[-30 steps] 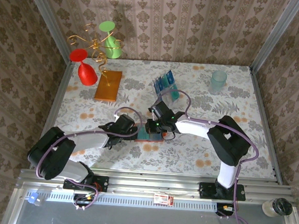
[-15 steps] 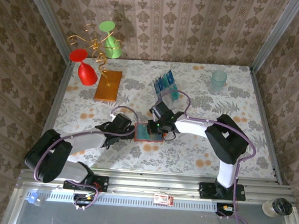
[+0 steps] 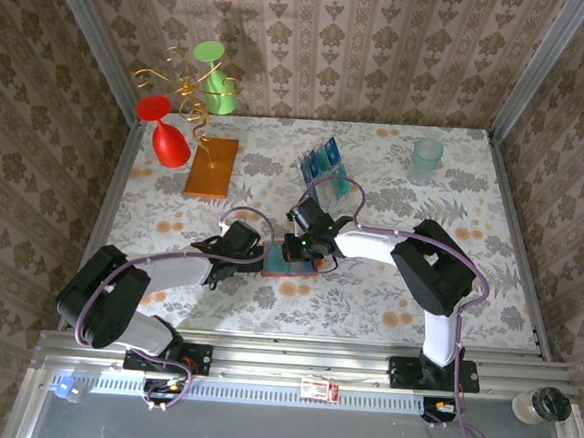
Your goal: Put the credit cards into the card holder
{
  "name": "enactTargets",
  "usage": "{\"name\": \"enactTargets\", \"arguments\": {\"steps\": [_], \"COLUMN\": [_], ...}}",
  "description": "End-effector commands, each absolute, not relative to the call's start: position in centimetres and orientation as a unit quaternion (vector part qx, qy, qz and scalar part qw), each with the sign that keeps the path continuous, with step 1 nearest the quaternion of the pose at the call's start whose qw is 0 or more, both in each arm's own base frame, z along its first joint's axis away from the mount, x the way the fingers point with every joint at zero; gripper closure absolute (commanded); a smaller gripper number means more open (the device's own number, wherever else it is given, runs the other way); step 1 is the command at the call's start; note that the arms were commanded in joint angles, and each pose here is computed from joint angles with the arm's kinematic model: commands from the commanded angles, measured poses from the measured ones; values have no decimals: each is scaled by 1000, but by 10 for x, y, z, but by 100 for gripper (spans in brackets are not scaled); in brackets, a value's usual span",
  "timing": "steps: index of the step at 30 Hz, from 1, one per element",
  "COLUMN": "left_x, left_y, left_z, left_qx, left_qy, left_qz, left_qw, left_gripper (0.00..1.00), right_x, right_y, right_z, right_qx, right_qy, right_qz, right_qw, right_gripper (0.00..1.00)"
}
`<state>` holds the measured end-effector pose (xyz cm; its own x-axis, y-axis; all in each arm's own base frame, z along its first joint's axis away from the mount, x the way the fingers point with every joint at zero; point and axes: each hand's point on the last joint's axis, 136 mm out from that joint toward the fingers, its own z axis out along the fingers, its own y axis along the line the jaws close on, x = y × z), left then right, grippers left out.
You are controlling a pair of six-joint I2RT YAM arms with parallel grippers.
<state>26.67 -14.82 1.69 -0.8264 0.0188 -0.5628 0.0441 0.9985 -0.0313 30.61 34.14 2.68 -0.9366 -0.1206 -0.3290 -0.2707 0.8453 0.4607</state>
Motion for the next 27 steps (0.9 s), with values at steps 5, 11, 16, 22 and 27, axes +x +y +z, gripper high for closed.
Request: {"name": "enactTargets", "arguments": {"steps": [5, 11, 16, 22, 27], "left_x": [261, 261, 261, 265, 267], "left_y": [-153, -154, -156, -154, -142], "left_z": [3, 4, 6, 28, 42], "left_qx": [29, 31, 31, 24, 9], "left_qy": [962, 961, 960, 954, 950], "left_qz": [-31, -33, -36, -43, -41], "left_qw": [270, 272, 275, 297, 311], "left_gripper": [0, 0, 0, 0, 0], "right_x": [297, 297, 297, 299, 303], "right_y": [355, 360, 368, 369, 365], "right_z": [19, 17, 16, 19, 35], "right_qx": [-114, -111, -106, -109, -112], "right_qy": [951, 950, 947, 947, 945], "right_qz": [262, 269, 285, 285, 283], "right_qw": [118, 112, 103, 103, 122], "right_gripper": [96, 95, 96, 95, 94]}}
